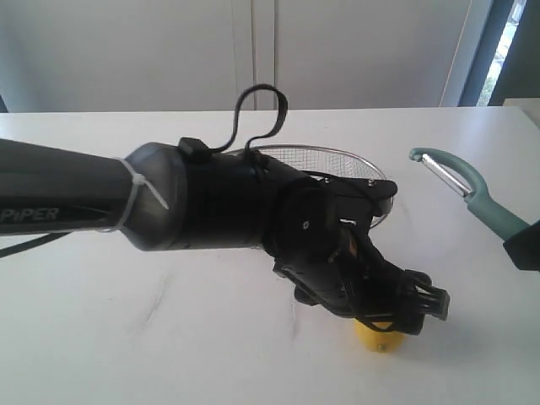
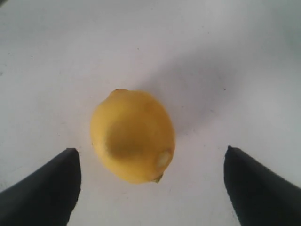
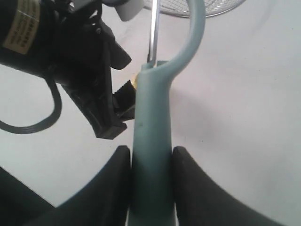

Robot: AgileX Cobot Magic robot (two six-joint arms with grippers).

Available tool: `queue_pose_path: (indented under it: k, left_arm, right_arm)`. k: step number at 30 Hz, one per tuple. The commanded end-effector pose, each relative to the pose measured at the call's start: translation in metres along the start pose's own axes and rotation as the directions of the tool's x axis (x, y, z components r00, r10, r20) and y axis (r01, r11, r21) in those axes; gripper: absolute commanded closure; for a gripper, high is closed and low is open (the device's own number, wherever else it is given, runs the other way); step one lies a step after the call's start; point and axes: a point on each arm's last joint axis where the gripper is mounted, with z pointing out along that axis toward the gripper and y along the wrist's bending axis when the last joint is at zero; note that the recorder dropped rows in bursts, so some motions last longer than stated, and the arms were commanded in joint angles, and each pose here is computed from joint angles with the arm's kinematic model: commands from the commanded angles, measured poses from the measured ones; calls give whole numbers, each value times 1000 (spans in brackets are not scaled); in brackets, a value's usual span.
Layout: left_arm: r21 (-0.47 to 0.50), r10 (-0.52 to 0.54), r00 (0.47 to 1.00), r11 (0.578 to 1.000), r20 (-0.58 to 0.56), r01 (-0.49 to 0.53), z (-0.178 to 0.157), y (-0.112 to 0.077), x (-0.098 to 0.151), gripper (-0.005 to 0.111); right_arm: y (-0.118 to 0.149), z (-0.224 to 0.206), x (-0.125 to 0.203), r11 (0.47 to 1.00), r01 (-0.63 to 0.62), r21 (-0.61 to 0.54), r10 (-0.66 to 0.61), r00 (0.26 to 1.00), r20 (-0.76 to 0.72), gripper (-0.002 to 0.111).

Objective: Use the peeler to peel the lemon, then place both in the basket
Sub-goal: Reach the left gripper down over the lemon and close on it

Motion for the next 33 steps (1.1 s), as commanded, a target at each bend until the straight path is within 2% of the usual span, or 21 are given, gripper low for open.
queue_pose_path:
  k: [1, 33]
  left_arm:
    - [17, -18, 999, 1000, 32, 17, 12, -2, 0, 22]
    - [-21, -3, 1000, 1000, 22, 4, 54, 13, 10, 22]
  right_arm:
    - [0, -2, 1, 1000, -8, 4, 8, 1000, 14, 108]
    - [0, -2, 1, 1000, -8, 4, 8, 1000, 14, 108]
